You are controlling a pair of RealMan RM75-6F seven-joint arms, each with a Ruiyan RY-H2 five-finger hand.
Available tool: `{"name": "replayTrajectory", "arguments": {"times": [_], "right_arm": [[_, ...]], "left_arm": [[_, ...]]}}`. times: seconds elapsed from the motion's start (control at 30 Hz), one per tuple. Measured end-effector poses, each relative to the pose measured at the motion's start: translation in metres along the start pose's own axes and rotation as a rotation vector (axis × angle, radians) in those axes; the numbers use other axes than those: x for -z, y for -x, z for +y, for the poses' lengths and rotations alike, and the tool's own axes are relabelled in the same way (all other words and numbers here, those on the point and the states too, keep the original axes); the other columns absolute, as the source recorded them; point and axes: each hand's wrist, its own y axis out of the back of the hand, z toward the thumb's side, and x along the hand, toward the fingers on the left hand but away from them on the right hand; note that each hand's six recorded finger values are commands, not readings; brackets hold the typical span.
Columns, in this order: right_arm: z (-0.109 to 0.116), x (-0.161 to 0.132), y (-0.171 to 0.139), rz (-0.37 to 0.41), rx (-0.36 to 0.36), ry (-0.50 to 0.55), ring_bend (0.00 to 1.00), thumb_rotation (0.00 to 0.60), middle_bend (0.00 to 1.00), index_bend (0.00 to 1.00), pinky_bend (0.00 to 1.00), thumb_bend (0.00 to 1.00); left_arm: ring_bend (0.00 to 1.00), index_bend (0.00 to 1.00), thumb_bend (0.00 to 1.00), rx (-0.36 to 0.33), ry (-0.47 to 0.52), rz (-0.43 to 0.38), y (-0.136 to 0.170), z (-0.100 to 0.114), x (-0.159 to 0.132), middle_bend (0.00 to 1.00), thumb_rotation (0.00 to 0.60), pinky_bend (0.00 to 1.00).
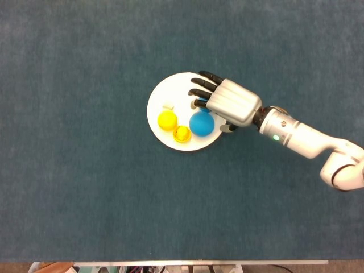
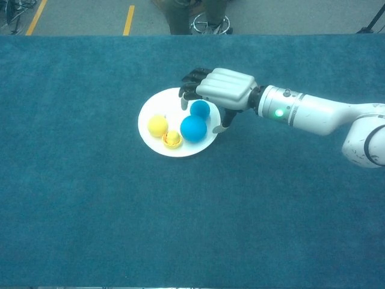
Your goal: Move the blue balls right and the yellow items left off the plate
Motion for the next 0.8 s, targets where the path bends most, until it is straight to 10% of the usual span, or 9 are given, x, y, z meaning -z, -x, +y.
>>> {"name": "replayTrajectory", "arguments": {"times": [0.8], "right_arm": [[-0.014,-0.011,0.012,0.021,-0.040,0.083,0.05,0.600,0.19,0.25,0.05,0.00]], "left_arm": [[0.39,0.42,0.01,0.010,0.016,0.013,0.004,-0.005,0.008,0.49,0.600,0.51]]}}
